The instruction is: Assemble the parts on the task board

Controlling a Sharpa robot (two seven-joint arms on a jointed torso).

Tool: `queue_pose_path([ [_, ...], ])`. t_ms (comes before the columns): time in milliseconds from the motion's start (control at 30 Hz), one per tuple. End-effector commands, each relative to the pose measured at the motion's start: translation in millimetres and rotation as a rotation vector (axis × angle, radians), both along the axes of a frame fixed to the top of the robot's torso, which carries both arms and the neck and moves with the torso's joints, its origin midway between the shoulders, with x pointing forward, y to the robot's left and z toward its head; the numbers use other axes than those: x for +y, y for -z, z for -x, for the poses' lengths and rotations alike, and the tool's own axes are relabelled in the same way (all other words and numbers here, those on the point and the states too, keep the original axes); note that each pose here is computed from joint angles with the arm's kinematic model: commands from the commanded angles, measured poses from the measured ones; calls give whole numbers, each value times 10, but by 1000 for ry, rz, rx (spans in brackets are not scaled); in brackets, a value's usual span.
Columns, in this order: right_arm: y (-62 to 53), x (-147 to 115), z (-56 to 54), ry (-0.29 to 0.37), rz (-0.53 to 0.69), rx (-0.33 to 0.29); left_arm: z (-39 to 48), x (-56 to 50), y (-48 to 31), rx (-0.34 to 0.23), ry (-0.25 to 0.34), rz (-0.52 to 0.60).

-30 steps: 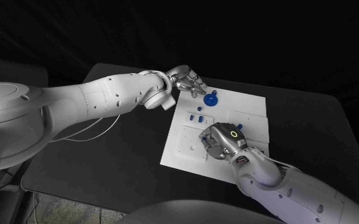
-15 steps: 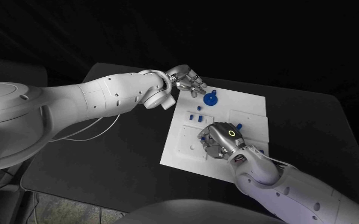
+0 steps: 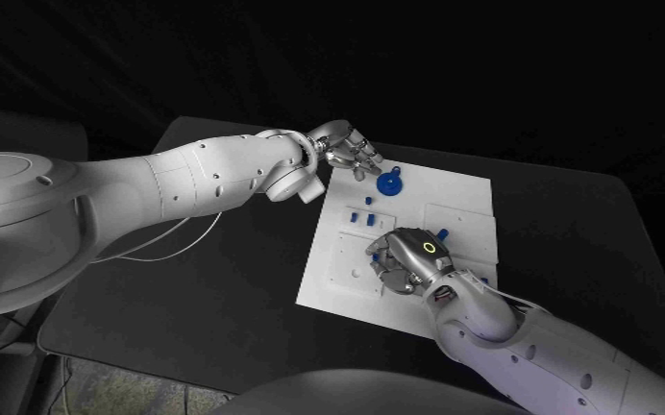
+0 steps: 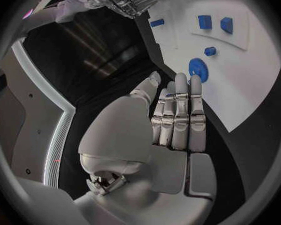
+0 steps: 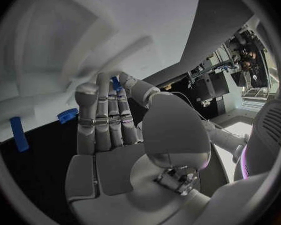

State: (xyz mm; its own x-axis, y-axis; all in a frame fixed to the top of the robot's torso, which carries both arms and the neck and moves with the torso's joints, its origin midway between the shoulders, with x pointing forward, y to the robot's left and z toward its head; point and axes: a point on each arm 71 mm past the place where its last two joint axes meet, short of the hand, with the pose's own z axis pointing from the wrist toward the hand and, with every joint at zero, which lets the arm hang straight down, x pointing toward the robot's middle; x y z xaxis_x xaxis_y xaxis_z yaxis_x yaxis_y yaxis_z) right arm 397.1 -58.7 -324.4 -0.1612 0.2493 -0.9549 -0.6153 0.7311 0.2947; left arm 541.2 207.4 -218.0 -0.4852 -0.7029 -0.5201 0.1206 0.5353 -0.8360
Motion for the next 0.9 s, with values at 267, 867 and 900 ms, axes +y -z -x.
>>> queue_pose_path([
  [267,19,-26,16,11,-47,30,3,-10,-7,0,11,2],
  [867,-120,-118,59,40,-134,58,-21,56,-2,-3,-8,-5],
  [900,-144,-128,56,43,-140,66,-24,65,-2,-3,-10,-5],
])
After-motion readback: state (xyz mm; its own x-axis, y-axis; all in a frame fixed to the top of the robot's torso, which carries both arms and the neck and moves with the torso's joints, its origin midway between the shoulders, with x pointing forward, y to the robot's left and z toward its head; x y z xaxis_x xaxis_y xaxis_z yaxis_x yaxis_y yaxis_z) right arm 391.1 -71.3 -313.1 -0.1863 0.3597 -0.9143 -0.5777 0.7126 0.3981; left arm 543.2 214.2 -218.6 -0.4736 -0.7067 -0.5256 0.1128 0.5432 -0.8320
